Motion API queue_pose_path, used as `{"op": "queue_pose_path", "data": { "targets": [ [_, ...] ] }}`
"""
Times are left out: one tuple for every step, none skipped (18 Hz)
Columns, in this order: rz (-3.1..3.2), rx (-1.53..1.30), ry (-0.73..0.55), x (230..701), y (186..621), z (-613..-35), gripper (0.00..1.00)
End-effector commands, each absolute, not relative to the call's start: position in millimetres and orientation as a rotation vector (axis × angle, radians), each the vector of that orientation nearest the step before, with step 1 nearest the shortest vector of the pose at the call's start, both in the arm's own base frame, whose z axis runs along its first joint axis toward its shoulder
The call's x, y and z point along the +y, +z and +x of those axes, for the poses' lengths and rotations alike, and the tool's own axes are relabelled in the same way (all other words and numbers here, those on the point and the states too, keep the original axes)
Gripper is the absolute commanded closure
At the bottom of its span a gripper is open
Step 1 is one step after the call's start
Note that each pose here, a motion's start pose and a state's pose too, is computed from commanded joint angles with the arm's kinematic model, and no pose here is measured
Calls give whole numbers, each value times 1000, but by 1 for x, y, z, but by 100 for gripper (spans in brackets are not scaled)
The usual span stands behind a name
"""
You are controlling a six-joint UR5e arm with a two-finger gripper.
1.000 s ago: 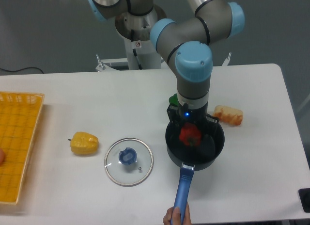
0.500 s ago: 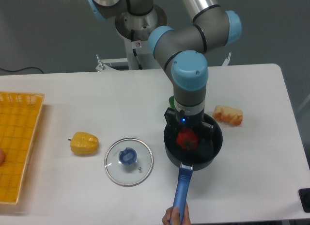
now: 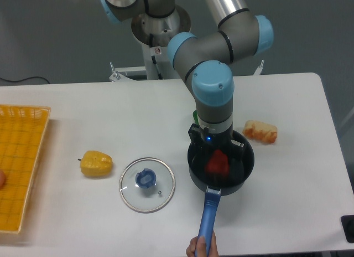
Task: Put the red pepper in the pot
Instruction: 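Open the gripper to release the pepper inside the pot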
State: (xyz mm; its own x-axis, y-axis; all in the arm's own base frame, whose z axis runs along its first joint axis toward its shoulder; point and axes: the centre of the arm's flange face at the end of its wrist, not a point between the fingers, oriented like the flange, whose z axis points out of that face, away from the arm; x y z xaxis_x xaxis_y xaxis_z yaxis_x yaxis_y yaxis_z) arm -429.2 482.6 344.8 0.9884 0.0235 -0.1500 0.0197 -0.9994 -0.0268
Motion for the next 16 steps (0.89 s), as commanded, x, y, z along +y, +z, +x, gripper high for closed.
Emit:
{"op": "queue_pose_path", "data": {
  "targets": [
    [-3107, -34, 235, 483, 345, -429, 20],
    [-3106, -36, 233, 483, 345, -429, 19],
    [-3105, -34, 235, 483, 346, -429, 6],
    [-3100, -39, 241, 483, 348, -429, 0],
    [-3096, -41, 246, 483, 351, -429, 0],
    [-3096, -41, 249, 482, 352, -428, 0],
    [-3093, -32, 252, 482, 354, -428, 0],
    [-3089, -30, 259, 482, 357, -426, 0],
    [-3086, -28, 264, 482, 360, -425, 0],
    [-3080, -20, 263, 484, 362, -422, 0],
    [-3074, -16, 272, 485, 367, -419, 0],
    [-3073, -15, 270, 483, 370, -419, 0],
    [-3074, -15, 269, 483, 370, -419, 0],
    [-3069, -15, 274, 481, 376, -418, 0],
    [-3069, -21, 281, 478, 382, -416, 0],
    [-3076, -21, 274, 476, 386, -413, 0]
  ]
}}
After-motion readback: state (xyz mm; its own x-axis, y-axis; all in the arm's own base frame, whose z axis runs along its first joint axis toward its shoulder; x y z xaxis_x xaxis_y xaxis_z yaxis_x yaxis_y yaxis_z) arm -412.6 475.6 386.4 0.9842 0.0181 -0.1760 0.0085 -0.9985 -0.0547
